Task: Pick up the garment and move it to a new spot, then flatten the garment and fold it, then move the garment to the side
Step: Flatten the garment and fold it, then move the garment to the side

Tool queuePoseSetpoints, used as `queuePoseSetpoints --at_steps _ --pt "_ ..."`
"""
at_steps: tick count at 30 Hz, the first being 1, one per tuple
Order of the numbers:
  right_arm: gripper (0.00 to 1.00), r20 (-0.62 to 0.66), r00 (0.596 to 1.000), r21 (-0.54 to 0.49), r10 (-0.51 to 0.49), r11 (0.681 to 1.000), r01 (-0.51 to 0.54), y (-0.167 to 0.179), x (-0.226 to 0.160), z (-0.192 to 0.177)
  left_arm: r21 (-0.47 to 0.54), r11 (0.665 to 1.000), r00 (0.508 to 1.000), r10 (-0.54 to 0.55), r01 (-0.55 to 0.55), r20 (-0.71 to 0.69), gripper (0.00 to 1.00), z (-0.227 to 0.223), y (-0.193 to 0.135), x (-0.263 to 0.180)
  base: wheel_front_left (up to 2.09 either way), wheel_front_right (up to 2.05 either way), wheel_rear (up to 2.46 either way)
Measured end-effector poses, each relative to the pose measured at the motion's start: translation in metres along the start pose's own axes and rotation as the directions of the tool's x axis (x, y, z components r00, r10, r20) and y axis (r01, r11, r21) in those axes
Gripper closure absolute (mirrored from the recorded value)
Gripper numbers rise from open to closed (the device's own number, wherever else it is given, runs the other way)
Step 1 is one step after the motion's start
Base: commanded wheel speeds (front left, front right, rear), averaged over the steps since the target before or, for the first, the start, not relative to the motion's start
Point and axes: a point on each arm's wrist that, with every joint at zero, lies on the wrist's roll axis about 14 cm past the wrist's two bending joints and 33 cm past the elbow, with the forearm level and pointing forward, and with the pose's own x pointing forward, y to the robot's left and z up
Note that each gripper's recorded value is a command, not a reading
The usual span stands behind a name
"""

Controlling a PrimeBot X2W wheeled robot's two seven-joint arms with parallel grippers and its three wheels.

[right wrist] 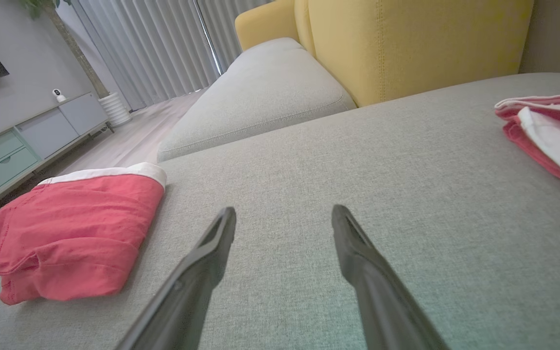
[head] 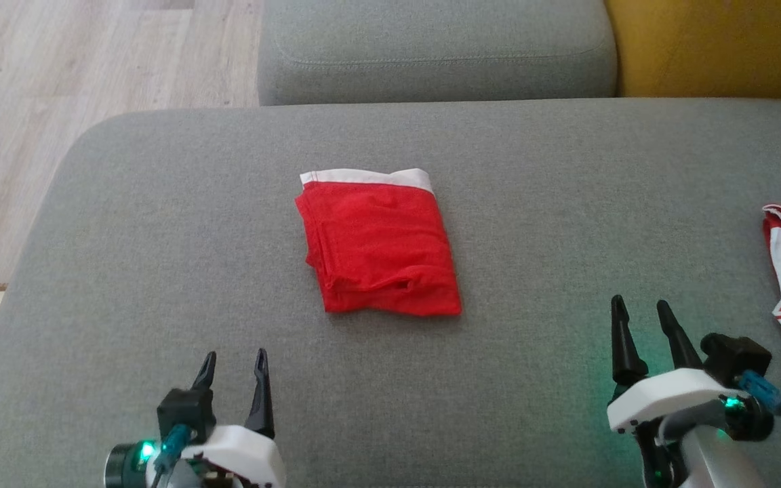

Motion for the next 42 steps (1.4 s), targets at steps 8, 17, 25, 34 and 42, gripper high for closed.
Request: queuePoseSetpoints --at_steps 8,17,25,34,42 --pt "0.0 0.01 1.0 -0.03 0.022 0.999 -0.022 0.006 0.001 0.004 0.012 1.0 1.0 0.003 -0.003 -0.006 0.0 -0.003 0.001 -0.004 0.0 0.0 0.0" --pt "0.0 -0.024 0.998 -0.039 0.058 0.998 -0.059 0.017 0.006 -0.007 0.006 1.0 1.0 0.012 -0.012 0.004 0.0 0.001 0.004 -0.001 0.0 0.0 0.0" --pt "0.0 -0.071 0.979 -0.098 0.192 0.975 -0.199 0.061 0.049 -0.015 0.006 1.0 0.998 -0.007 0.007 0.062 0.0 0.023 0.001 0.02 0.0 0.0 0.0" --pt "0.0 -0.173 0.93 -0.155 0.325 0.923 -0.351 0.118 0.104 -0.039 0.002 0.995 0.995 0.102 -0.102 0.024 0.0 0.012 0.034 0.016 0.0 0.0 0.0" --pt "0.0 -0.328 0.882 -0.19 0.338 0.891 -0.412 0.134 0.123 -0.078 -0.003 0.984 0.984 0.176 -0.176 -0.022 0.0 -0.001 0.055 0.007 0.0 0.0 0.0"
